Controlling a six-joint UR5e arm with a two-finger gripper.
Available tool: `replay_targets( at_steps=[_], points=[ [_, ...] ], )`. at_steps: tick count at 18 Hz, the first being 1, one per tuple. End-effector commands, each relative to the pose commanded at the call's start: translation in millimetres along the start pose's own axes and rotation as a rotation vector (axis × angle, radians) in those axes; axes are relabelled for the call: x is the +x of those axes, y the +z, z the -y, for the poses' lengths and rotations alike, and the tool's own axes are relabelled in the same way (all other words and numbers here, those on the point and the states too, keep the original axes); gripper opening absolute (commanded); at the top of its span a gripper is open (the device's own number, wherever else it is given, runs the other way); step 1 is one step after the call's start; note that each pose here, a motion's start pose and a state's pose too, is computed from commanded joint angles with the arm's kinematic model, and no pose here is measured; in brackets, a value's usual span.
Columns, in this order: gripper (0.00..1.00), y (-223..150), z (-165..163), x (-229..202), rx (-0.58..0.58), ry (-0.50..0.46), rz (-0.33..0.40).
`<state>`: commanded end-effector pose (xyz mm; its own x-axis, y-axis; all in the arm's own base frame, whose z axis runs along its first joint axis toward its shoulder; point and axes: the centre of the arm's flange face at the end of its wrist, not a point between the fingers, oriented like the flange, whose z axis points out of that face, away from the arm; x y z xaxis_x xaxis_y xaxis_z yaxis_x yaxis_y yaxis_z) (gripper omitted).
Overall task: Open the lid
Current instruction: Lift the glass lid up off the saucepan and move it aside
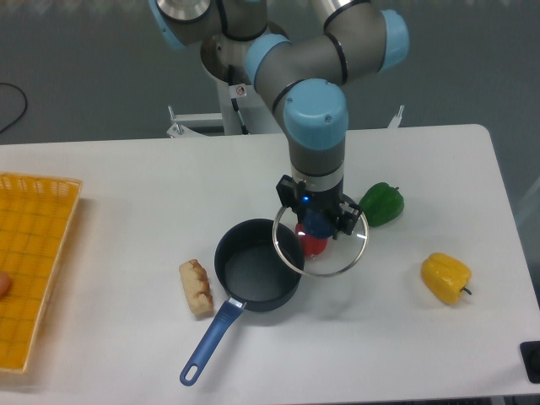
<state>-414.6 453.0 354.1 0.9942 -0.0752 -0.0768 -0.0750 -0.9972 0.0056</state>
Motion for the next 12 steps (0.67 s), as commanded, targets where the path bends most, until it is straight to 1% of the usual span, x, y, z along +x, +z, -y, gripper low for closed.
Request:
replay_targets(
  at_steps=[7,12],
  points=[
    [0.56,3,-12,-12,-0.004,-0.018,-0.003],
    [0.56,3,-13,-12,-0.001,-0.018,-0.004]
  ],
)
